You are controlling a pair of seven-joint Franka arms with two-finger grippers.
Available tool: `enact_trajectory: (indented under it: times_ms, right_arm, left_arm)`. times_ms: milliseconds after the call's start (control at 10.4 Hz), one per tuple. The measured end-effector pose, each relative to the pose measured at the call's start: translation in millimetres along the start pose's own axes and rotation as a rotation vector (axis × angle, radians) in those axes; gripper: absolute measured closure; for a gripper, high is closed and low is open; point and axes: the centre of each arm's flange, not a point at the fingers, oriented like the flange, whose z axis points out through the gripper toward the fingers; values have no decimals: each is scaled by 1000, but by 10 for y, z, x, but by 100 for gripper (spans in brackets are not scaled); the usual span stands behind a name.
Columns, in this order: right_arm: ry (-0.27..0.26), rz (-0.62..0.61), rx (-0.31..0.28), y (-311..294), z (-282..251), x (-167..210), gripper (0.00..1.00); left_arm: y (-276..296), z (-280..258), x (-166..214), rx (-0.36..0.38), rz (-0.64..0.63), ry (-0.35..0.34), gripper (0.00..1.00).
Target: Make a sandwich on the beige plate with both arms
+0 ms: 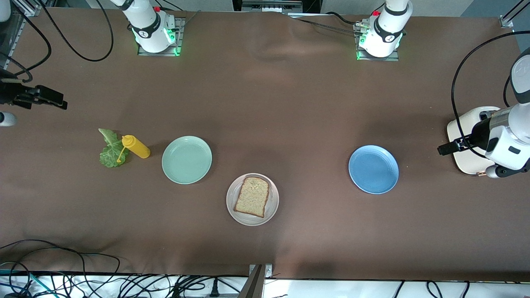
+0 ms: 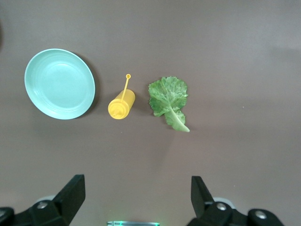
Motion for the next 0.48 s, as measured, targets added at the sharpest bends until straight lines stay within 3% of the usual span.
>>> enact_trajectory:
  times_ms: [482]
  right_arm:
    - [19,-64,12,289,368,284,0]
  left_arm:
    - [-315,-75,-181,49,81,-26,0]
